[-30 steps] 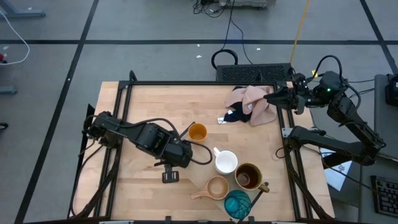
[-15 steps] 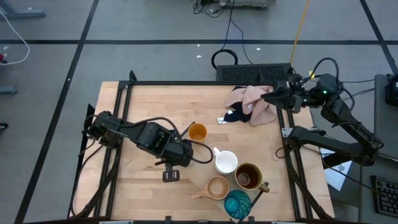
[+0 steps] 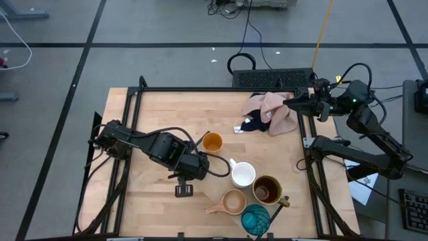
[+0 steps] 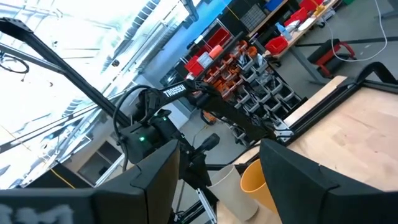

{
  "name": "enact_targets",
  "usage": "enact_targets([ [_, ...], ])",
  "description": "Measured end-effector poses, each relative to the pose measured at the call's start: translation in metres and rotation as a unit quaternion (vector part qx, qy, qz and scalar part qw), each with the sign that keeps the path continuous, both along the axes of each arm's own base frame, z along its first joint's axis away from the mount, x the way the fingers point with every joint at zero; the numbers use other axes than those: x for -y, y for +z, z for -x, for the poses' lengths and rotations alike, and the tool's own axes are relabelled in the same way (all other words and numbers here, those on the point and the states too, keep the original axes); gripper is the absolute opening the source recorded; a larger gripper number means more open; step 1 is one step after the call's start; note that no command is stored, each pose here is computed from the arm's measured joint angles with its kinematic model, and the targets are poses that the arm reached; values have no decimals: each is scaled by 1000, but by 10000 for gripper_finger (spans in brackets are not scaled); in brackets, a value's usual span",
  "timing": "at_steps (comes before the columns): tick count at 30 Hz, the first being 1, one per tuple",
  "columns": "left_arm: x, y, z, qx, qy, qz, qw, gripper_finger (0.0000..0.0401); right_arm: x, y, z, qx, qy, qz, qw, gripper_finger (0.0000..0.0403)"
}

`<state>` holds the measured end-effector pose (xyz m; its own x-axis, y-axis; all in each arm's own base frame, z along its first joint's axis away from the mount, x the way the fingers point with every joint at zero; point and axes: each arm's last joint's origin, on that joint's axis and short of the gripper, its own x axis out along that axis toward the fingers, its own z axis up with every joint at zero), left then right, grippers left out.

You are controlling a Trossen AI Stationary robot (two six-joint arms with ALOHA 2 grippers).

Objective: Stack small to large cups/mugs on shelf
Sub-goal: Put the white cup on the shelf, then return to Home Position

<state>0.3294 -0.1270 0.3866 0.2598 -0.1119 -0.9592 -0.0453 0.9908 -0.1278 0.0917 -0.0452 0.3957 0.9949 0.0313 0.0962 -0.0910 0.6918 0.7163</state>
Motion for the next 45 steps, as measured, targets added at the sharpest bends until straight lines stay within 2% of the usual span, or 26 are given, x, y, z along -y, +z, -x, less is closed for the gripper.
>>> enact_targets([
  [17, -1, -1, -1, -8, 22, 16, 1000, 41, 0, 0, 0, 0, 2, 0, 1000, 212],
  [31, -1, 0, -1, -14, 60, 35, 997, 178, 0, -1, 0, -3, 2, -1, 1000, 212],
  [37, -3, 8, -3, 11, 64, 46, 997, 199, 0, -2, 0, -10, 1, -3, 1000, 212],
  [45, -11, 34, 1, 58, 81, 67, 993, 200, -1, -3, 0, -16, 12, -5, 1000, 212],
])
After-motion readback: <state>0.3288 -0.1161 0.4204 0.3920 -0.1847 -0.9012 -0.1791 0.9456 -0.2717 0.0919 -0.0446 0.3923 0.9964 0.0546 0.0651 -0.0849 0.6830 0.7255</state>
